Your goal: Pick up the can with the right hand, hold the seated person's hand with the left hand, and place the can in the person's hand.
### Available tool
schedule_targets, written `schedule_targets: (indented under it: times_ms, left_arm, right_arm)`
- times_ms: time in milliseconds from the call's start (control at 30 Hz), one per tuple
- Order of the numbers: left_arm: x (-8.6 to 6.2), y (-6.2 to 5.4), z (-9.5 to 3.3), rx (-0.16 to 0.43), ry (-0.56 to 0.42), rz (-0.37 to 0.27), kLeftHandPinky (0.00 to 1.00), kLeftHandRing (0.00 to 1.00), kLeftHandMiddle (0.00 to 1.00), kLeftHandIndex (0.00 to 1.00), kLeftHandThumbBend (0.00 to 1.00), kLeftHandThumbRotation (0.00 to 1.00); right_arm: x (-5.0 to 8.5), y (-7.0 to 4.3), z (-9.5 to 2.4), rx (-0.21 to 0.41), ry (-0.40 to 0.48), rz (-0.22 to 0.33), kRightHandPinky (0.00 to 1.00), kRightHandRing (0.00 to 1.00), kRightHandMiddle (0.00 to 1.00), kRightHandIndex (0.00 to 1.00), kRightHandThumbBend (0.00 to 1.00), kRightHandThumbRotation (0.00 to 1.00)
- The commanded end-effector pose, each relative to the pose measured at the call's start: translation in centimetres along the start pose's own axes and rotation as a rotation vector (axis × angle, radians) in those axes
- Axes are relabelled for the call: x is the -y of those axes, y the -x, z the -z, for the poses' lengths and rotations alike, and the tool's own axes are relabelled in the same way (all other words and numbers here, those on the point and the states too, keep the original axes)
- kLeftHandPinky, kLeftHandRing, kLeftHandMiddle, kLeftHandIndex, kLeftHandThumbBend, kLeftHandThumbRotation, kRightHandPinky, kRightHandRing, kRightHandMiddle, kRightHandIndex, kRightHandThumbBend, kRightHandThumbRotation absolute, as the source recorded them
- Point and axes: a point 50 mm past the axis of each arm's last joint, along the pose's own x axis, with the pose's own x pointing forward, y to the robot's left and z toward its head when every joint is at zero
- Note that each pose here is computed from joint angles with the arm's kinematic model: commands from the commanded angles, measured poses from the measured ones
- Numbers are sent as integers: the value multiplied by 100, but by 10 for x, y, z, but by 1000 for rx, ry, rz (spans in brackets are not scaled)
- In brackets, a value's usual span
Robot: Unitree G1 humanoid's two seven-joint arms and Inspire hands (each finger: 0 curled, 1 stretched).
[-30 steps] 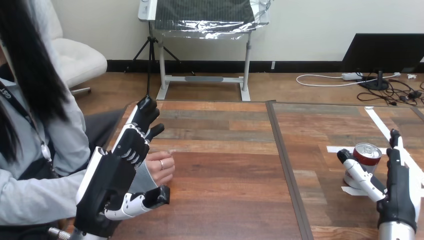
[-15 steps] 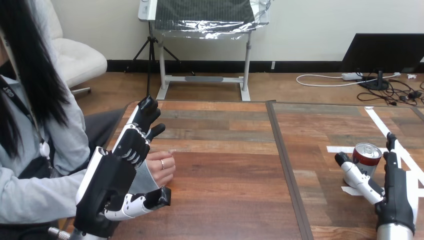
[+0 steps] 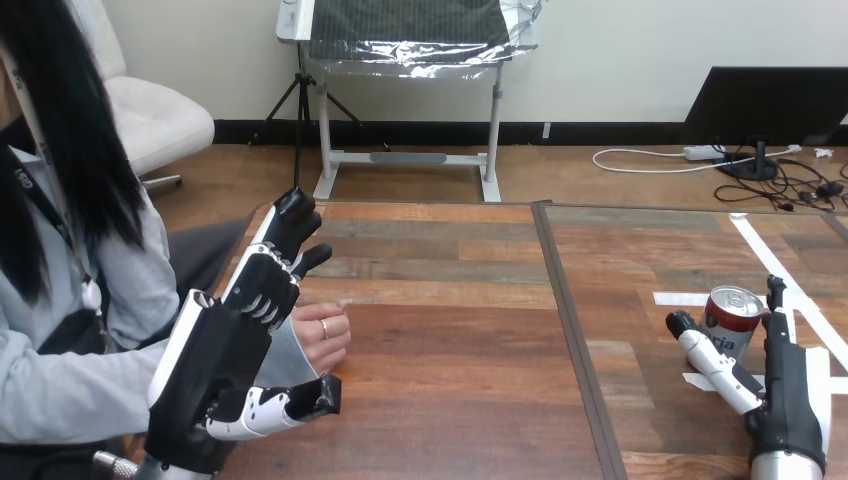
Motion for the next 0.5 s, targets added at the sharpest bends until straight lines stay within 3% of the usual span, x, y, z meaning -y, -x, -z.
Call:
schedule_targets:
  times_ms: [0, 467]
  left_arm:
    - [-8, -11, -11, 74, -36, -4, 91, 98, 100, 98, 100, 52]
    - [-10, -8, -13, 73, -44, -9, 91, 97, 100, 98, 100, 53]
  right_arm:
    - [-2, -22, -25, 80, -11, 3, 100, 100, 100, 100, 100, 58]
    - [-1, -26, -26, 66, 9, 1, 100, 100, 100, 100, 100, 58]
